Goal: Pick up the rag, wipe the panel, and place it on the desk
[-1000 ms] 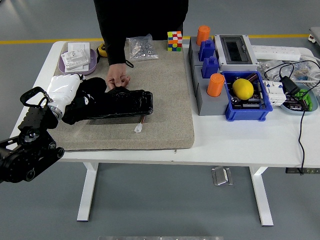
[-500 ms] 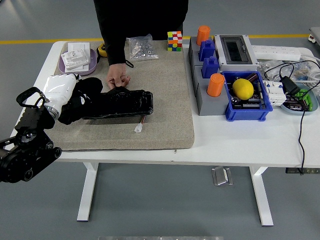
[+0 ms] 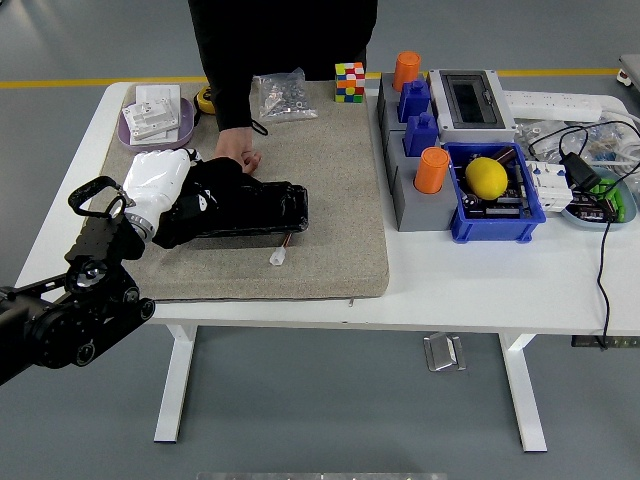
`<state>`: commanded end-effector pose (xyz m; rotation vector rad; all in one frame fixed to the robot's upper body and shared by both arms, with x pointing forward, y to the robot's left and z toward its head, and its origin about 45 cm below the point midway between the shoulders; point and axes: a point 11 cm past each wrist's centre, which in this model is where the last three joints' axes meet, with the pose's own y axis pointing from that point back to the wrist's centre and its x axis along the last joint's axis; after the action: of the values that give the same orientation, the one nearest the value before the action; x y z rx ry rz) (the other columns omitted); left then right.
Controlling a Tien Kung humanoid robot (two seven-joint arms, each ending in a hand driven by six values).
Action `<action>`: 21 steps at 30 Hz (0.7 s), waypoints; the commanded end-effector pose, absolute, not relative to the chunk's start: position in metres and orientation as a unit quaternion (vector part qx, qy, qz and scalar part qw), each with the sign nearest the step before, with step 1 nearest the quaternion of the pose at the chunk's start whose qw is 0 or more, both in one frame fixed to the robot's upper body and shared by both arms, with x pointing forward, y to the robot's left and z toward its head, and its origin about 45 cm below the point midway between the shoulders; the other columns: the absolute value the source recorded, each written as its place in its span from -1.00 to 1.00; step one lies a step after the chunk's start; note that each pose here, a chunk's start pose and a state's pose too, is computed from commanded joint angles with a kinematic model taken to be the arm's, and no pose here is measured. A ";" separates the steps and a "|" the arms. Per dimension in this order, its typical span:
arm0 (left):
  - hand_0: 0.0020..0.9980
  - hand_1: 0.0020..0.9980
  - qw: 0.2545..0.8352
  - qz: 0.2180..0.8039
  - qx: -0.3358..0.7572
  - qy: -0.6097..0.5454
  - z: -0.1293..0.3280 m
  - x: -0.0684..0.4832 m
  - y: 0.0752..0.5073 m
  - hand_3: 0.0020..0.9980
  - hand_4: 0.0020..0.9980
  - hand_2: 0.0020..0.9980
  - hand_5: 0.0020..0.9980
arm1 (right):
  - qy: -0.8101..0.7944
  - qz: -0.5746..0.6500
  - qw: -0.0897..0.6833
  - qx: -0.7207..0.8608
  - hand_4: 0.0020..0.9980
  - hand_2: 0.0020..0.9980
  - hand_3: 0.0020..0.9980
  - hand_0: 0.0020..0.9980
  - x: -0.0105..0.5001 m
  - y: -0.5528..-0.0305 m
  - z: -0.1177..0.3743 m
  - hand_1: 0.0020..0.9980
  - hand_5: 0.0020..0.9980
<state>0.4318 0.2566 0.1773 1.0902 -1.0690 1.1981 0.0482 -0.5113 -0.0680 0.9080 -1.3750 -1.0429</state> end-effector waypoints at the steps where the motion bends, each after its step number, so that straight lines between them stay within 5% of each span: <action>1: -0.56 -0.72 0.569 0.507 0.459 -0.455 0.178 0.431 0.251 -0.16 -0.32 0.06 -1.00 | -0.584 -0.443 0.561 0.385 0.91 0.42 0.19 0.50 0.048 -0.511 -0.068 0.36 0.17; 21: -0.56 -0.72 0.607 0.470 0.429 -0.476 0.181 0.424 0.198 -0.15 -0.31 0.06 -1.00 | -0.585 -0.439 0.563 0.385 0.91 0.42 0.19 0.49 0.051 -0.515 -0.065 0.36 0.17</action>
<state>0.4240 0.1977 0.1813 0.9921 -1.1008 1.0853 0.0510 -0.5152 -0.0654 0.9068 -1.3769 -1.0326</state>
